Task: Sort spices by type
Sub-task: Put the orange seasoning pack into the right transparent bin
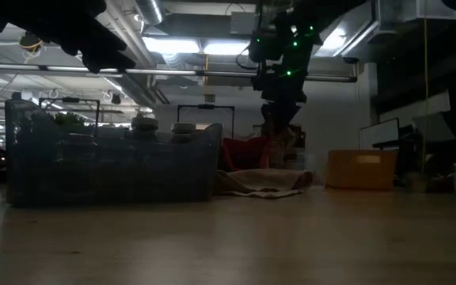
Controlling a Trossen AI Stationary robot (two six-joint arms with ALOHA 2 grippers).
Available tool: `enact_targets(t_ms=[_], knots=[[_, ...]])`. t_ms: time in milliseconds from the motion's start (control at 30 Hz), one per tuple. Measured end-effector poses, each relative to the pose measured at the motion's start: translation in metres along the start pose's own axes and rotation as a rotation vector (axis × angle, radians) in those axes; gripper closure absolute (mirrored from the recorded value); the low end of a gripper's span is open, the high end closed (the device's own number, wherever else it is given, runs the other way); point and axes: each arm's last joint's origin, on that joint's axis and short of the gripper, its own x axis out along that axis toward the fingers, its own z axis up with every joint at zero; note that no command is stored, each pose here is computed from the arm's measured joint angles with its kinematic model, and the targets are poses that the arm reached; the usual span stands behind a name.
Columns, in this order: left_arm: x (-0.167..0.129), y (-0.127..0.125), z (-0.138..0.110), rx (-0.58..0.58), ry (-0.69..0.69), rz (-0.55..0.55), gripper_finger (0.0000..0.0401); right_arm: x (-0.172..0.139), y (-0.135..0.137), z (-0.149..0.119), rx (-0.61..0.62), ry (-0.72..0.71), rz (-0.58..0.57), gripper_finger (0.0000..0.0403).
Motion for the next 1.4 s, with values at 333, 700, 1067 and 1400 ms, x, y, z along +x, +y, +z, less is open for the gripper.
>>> enact_targets(t_ms=[333, 700, 1067, 1400], knots=[[0.0, 0.0, 0.0, 0.0, 0.0, 0.001, 0.0132, 0.007, -0.001, 0.001, 0.018, -0.04, 0.027, 0.0365], [0.0, 0.0, 0.0, 0.0, 0.001, 0.001, 0.0132, 0.007, -0.002, 0.001, 0.024, -0.048, 0.026, 0.0297], [0.0, 0.0, 0.0, 0.0, 0.001, 0.001, 0.0132, 0.001, -0.003, -0.002, 0.014, 0.001, 0.029, 0.0277], [-0.001, 0.002, 0.0, -0.045, -0.009, 0.061, 0.0132, -0.042, -0.017, -0.017, -0.004, 0.116, 0.032, 0.0276]])
